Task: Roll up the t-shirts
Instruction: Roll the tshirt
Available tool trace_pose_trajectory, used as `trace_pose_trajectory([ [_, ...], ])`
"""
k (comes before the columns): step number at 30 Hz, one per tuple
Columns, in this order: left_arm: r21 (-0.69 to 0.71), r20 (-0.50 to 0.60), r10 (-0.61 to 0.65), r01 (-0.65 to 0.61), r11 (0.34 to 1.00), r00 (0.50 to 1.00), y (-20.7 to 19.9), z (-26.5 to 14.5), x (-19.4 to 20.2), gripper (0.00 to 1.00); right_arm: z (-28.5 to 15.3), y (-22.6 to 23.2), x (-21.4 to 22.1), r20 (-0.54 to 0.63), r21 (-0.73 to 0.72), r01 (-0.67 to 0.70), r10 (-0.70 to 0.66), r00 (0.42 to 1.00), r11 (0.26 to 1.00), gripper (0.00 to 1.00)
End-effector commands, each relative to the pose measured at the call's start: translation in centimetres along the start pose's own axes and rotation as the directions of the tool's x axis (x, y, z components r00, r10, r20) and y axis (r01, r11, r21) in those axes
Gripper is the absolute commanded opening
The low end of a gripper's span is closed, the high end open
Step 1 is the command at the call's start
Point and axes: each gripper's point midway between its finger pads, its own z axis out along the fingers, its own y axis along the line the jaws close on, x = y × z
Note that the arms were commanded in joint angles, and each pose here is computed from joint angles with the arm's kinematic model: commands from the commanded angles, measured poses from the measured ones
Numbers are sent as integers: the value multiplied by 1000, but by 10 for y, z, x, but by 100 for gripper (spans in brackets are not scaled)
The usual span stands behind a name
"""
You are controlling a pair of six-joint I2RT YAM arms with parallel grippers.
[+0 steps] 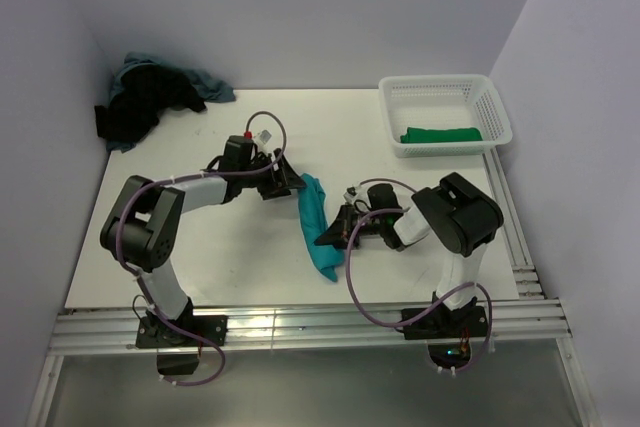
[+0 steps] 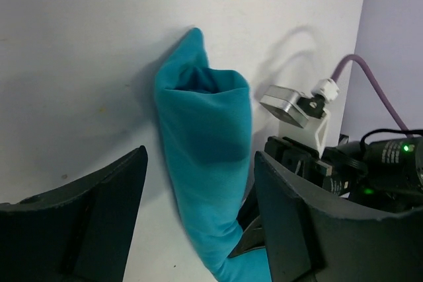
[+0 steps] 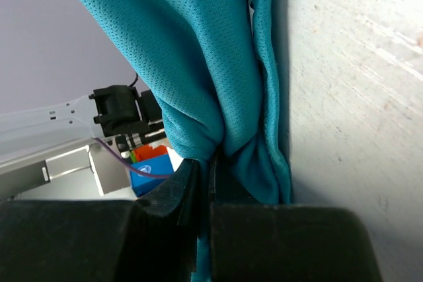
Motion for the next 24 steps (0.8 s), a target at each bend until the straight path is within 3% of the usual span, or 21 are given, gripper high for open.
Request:
trace_pose_trajectory([
  [1,102,18,82,-83,991,996,-22,2,-3,72,0,-37,16,-34,123,-124,129,991,985,0],
  [10,37,-34,86,-85,996,996,-8,32,11,73,1,-44,14,-53,174,-121,132,990,977,0],
  [16,-57,-84,153,-158,986,985,-3,56,8,67,2,-49,15,-88,208,-99,119,989,973,0],
  [19,-131,-150,177,-197,972,973,1,65,13,49,2,-52,15,-104,235,-98,126,987,967,0],
  [20,-166,-156,184,-209,964,971,5,68,14,31,2,-52,14,-110,242,-91,120,987,966,0],
  [21,-201,-177,177,-211,957,968,12,71,18,24,2,-52,14,-114,249,-88,120,986,964,0],
  [24,-257,-189,181,-227,939,965,17,72,18,17,2,-53,13,-127,266,-70,107,986,961,0],
])
